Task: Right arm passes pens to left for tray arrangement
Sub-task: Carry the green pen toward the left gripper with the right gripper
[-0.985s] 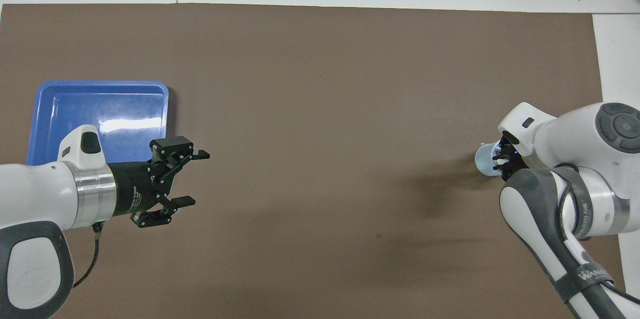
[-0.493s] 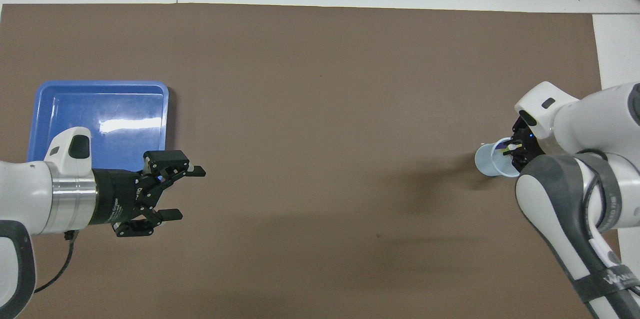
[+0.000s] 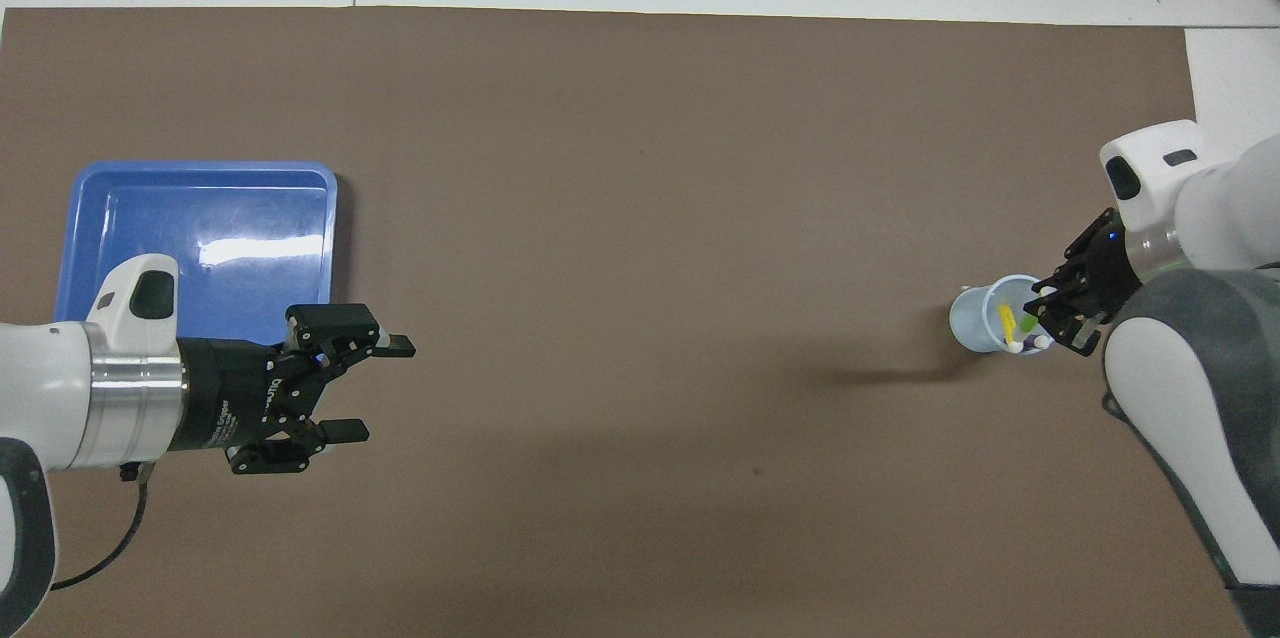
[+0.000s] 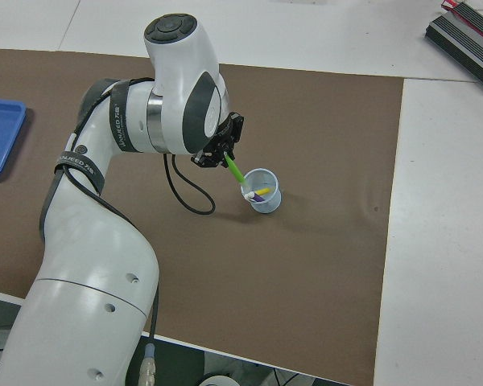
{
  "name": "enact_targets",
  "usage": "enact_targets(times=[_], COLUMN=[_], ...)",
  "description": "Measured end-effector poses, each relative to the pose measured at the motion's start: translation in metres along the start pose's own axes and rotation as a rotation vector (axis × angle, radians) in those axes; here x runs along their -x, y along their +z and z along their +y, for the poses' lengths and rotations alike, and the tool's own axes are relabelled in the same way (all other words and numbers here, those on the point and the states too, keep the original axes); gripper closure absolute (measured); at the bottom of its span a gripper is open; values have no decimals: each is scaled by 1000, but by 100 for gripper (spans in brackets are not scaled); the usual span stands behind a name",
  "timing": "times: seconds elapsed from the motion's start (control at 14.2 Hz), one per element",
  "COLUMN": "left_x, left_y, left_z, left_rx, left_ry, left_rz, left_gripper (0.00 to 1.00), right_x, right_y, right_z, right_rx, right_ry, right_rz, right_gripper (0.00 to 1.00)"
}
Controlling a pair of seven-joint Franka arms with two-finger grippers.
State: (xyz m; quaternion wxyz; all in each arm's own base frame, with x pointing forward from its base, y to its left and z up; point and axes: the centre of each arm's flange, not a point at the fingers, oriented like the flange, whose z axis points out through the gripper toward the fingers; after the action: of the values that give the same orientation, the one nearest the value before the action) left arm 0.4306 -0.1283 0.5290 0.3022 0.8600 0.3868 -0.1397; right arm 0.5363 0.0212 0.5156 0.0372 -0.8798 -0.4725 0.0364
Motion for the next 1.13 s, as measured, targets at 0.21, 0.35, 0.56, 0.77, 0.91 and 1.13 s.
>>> enact_targets(times=[0.21, 0.35, 0.56, 0.77, 0.91, 1.13], left_x=[-8, -10, -11, -11, -6, 15], left_y=[-9, -8, -6, -9, -7, 12], left_z=[9, 12, 13, 18, 24, 37], left_rx=[95, 117, 127, 181, 209, 220], left_ry=[-188, -243, -274, -359, -428, -511], left_rz=[46, 51, 44, 39, 40, 34], left_gripper=[0, 0, 0, 0, 0, 0], right_x=[-8, -16, -35, -78, -111, -154], right_y=[-5, -5, -5, -12, -15, -15], right_z=[-11, -18, -32, -59, -82, -125], right_rx=[-124, -201, -368, -505, -551, -573], right_ry=[284, 442, 718, 977, 1105, 1228], right_rz=[79, 122, 183, 242, 271, 288], right_gripper=[83, 83, 83, 83, 83, 83])
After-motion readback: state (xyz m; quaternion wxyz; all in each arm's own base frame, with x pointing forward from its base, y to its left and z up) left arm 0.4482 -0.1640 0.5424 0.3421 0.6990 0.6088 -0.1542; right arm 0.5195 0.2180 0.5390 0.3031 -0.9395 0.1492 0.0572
